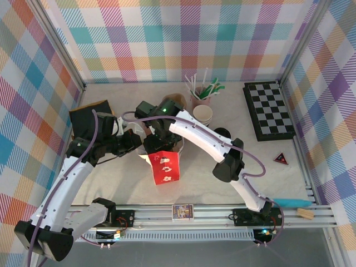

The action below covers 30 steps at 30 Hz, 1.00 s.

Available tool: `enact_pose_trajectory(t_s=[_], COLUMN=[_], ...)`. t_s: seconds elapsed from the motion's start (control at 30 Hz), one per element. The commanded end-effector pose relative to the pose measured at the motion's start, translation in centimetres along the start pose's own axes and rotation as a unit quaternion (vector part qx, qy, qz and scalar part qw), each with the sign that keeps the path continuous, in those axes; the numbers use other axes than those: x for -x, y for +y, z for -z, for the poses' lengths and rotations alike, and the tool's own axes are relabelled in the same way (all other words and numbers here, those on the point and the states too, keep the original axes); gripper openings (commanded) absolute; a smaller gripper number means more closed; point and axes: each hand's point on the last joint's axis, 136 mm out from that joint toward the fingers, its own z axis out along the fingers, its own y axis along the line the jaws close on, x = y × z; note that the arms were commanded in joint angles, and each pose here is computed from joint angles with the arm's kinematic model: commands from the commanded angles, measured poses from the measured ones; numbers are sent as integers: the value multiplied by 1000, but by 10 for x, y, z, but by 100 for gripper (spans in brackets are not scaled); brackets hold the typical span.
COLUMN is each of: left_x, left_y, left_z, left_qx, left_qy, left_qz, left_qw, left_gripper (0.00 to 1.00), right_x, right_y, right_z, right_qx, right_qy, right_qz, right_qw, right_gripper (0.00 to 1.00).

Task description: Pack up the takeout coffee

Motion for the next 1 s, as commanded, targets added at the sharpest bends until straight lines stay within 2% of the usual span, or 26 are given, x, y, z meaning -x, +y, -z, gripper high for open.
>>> enact_pose_trajectory(t_s=[0.0,0.33,0.6,0.8,0.97], left_x=[-12,-10,-10,-8,-3], left_y=[-24,-34,-34,-33,-38], left_z=[5,4,9,11,16], left_qx=[-56,-80,-73,-61,-57], left_qy=[35,41,38,38,31], left_qz=[-13,-9,-10,-8,-14], left_qw=[998,996,997,997,998], left_gripper=[0,0,0,22,24], right_x=[26,43,51,53,53], right_y=[3,-6,-17,-19,-19], right_z=[-27,-41,-21,-16,-20], right_qx=[-2,-29,-35,-24,-26], right_qy=[-21,-46,-71,-73,-71], right_qz=[-63,-78,-71,-63,-62], right_qw=[998,995,994,995,995], right_gripper=[33,33,33,34,33])
